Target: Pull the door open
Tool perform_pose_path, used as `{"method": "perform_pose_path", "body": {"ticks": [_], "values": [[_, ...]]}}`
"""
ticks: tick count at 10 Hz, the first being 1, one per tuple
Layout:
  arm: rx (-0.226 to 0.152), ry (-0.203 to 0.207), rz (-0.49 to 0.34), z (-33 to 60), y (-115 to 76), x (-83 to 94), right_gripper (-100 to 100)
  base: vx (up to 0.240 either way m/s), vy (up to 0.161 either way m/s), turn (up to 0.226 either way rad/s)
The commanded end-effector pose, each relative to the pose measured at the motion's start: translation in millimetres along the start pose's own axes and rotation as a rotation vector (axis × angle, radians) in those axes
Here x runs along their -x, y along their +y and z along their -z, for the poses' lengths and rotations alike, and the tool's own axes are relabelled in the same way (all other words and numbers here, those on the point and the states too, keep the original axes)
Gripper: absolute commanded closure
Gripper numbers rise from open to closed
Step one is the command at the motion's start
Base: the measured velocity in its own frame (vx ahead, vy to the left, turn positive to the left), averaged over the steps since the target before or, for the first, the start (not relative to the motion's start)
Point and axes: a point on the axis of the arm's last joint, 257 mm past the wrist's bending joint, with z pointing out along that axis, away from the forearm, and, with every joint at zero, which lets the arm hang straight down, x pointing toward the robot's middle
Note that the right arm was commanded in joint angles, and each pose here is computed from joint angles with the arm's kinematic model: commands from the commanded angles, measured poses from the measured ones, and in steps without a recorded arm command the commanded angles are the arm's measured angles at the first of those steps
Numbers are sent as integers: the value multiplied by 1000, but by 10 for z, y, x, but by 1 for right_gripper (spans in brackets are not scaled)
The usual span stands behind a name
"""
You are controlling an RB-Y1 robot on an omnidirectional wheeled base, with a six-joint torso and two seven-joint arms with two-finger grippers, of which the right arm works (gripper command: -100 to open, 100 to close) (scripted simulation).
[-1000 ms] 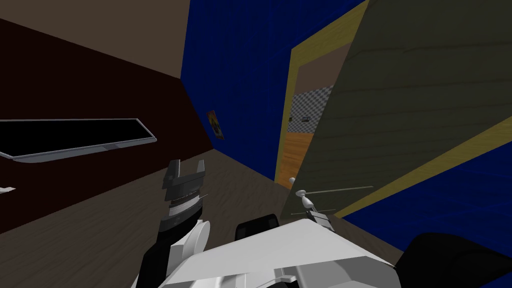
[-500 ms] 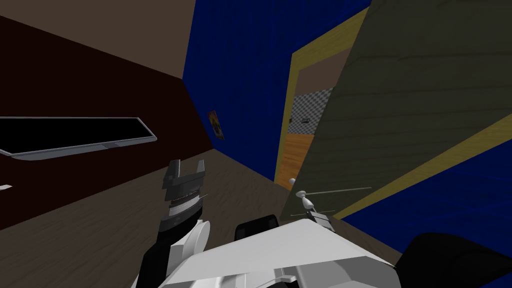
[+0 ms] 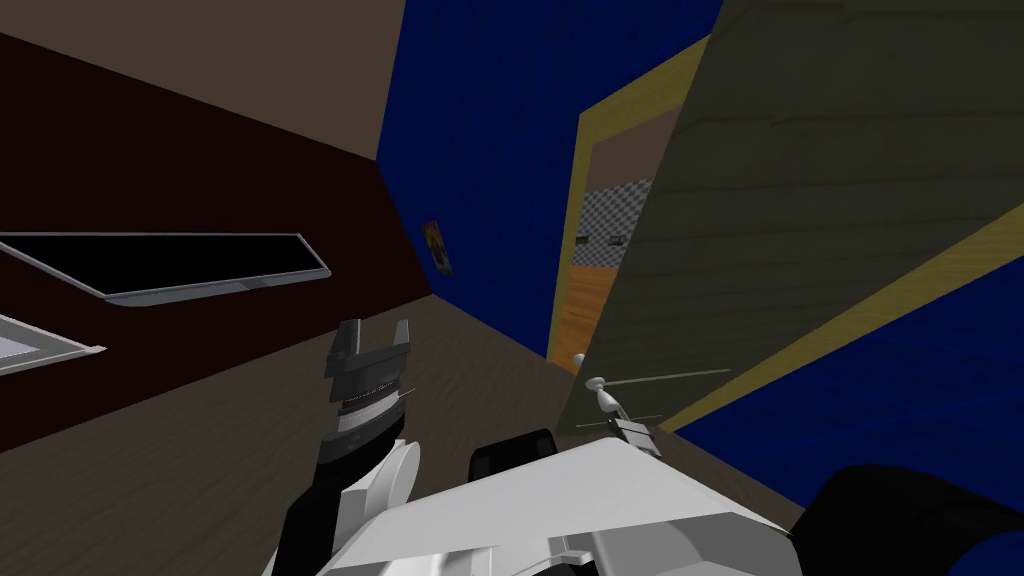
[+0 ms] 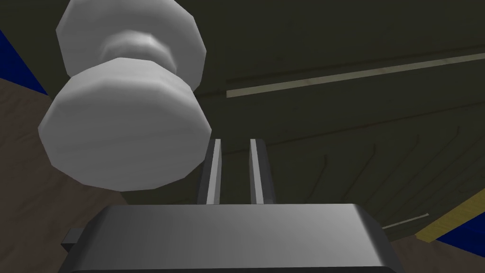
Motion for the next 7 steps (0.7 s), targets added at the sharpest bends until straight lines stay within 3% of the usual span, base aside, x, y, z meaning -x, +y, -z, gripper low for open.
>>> {"method": "perform_pose_path", "body": {"ticks": [1,2,4,7], "values": [[-40,40,-10,-71,-248,-73,-100,-256,-41,93],[-54,54,-10,-98,-321,-96,-100,-274,-29,116],[-54,54,-10,-98,-321,-96,-100,-100,-29,10],[-98,100,-12,-180,-561,-176,-100,-133,-39,79]]}}
